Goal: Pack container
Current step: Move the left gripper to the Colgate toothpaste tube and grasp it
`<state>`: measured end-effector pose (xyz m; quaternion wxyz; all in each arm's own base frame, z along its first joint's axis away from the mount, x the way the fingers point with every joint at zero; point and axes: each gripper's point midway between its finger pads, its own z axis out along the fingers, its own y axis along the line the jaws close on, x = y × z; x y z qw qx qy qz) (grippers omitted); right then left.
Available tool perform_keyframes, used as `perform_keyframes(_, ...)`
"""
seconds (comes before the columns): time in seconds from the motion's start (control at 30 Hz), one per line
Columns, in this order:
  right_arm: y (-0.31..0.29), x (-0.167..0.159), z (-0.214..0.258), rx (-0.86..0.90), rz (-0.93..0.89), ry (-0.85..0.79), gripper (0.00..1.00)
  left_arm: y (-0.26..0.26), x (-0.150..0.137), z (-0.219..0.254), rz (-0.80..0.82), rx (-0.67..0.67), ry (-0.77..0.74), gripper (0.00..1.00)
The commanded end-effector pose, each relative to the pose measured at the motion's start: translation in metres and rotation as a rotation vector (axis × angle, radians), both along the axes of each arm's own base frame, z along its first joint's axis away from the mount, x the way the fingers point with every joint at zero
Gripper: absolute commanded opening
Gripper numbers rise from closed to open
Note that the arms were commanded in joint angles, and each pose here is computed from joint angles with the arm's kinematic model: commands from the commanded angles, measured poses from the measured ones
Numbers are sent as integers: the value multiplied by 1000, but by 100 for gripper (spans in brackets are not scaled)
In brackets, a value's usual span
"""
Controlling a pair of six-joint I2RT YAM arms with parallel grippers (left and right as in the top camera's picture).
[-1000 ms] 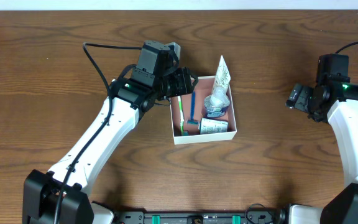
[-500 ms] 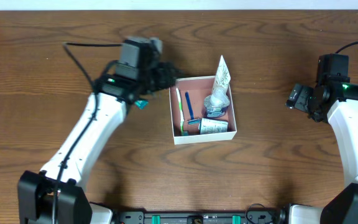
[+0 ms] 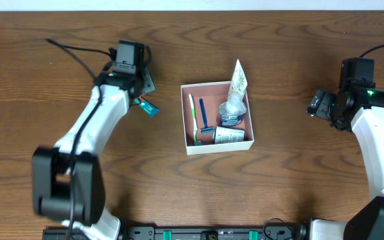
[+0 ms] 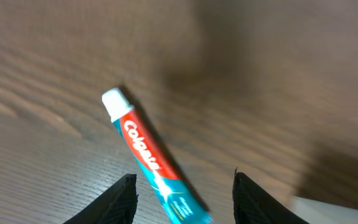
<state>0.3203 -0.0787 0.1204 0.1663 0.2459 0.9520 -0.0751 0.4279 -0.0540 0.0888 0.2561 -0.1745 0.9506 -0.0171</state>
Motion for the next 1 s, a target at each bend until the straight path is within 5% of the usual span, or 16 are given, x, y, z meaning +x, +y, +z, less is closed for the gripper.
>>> perform_keyframes(0.0,-2,1,0,1,-19,-2,99,12,0,-33,116,18,60,50)
perform_keyframes(0.87,-2,1,0,1,-19,-2,99,23,-7,-98,264,-79,195,50)
perform_keyframes(0.97,-2,1,0,1,-19,-2,99,21,-7,-99,260,-86,198,32)
